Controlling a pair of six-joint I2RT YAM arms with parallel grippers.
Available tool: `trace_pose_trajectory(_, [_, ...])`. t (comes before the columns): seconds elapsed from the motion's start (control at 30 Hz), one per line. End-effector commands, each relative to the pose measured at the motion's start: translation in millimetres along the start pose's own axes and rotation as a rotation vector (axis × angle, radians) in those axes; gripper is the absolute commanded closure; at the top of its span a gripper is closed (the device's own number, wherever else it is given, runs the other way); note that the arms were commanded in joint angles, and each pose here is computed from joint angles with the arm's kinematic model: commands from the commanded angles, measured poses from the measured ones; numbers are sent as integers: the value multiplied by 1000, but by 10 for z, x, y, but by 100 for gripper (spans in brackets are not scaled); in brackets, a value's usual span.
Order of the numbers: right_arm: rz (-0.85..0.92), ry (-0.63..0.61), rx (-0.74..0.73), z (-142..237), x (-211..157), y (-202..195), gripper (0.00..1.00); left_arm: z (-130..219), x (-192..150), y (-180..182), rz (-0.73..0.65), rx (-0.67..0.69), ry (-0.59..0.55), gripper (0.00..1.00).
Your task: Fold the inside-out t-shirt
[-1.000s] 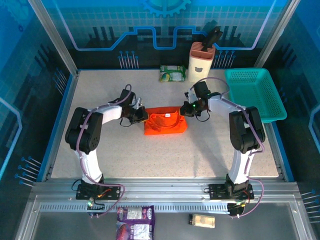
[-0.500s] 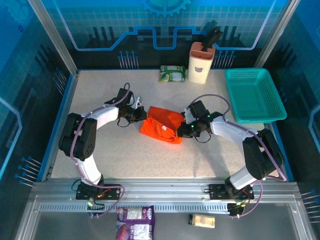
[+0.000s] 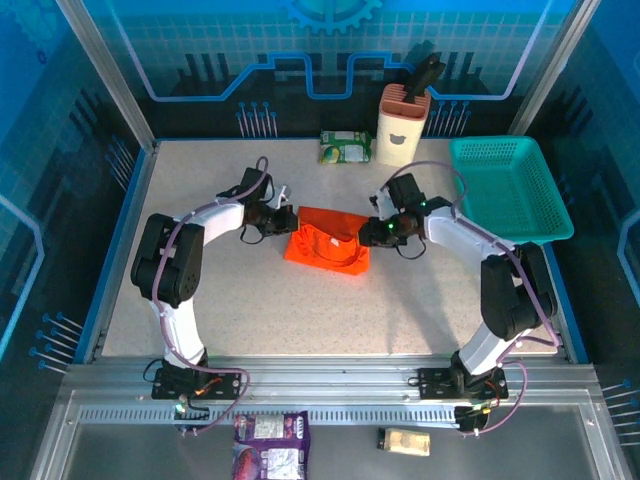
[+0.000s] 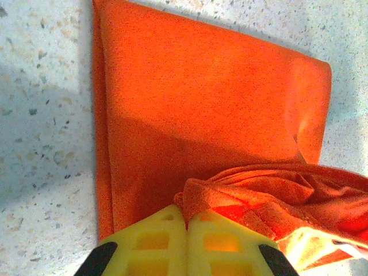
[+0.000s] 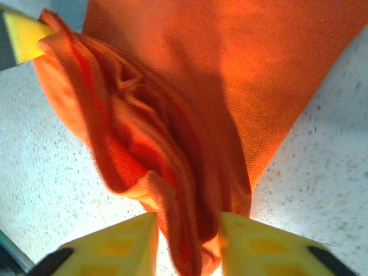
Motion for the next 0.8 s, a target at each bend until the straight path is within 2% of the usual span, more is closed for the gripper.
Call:
trace_pose_trajectory(0.0, [167, 64, 73, 63, 88, 81, 62, -11, 27, -1, -27, 5, 20, 100])
trace_pose_trajectory(0.13, [357, 115, 172, -45, 323, 245, 53, -15, 26, 1, -28, 5, 27, 100])
trace_pose_trajectory(0.37, [529, 272, 253, -489, 542, 338, 41, -21, 26, 6, -34, 10, 34, 100])
trace_pose_trajectory(0.57, [599, 309, 332, -719, 561, 482, 37, -21, 34, 1, -35, 11, 37, 100])
trace_pose_trajectory(0.77, [574, 368, 359, -915, 447, 431, 37, -17, 48, -12, -37, 9, 37, 100])
Point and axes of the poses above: each hand's point on the last joint's axis, 136 mm out from that joint toward the fingers, its own z axis back along the fingers, its own y axis along the line the jaws close on, x = y × z, the point moved 4 cm from there along z, back along the fingers, and after that the axes turned 10 degrees about z, right-handed, at the moved point
